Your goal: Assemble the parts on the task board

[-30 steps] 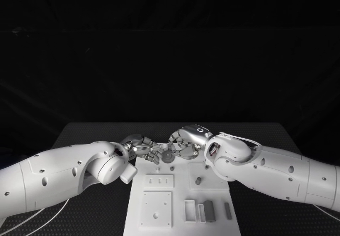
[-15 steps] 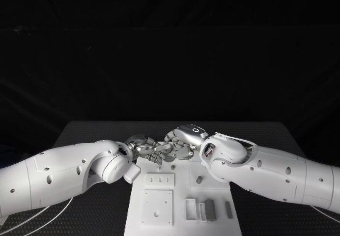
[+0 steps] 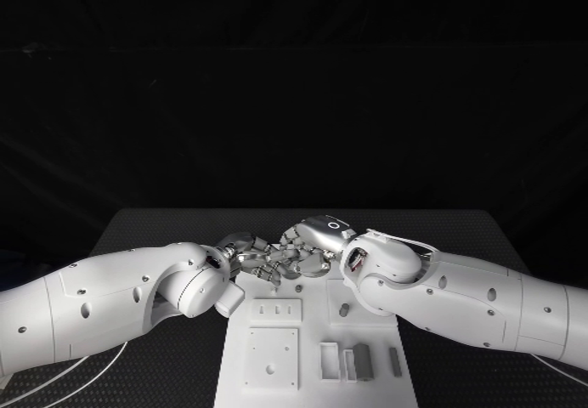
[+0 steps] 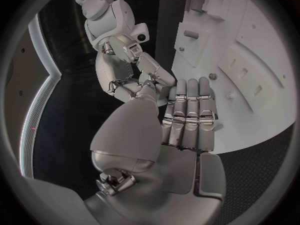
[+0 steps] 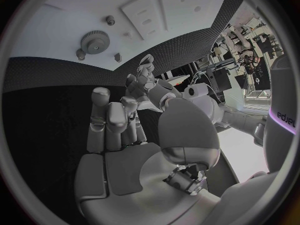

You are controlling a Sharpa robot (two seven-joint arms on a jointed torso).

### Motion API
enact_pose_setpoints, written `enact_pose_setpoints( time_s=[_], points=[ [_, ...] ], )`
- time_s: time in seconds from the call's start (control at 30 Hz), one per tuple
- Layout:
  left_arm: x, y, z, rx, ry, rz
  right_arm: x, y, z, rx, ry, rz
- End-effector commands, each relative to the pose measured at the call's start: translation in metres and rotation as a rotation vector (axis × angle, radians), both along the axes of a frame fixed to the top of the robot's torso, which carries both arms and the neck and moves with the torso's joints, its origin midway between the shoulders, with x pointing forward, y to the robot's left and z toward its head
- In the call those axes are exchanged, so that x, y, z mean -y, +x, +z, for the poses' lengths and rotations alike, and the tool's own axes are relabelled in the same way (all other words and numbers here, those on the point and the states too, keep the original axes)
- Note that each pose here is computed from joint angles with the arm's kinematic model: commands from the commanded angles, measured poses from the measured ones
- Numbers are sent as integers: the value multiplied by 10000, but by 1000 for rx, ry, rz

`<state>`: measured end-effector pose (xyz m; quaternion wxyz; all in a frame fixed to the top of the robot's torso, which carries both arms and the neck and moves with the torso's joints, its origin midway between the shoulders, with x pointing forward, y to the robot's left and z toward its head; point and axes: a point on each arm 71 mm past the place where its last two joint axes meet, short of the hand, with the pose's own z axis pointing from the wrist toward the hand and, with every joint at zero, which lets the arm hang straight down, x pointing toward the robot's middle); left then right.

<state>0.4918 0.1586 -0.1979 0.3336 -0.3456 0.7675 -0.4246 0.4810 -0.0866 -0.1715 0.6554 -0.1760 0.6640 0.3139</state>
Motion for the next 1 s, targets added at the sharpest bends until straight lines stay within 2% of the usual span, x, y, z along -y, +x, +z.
enact_pose_setpoints(
  time_s=[0.03,1.0],
  points=[
    [42,-8,23,7,-22,-3,-21,-9,-25,-3,-20,6],
    [-23,-10,13,-14,-27,-2,1,14,-70,-15,-32,-4]
  ],
)
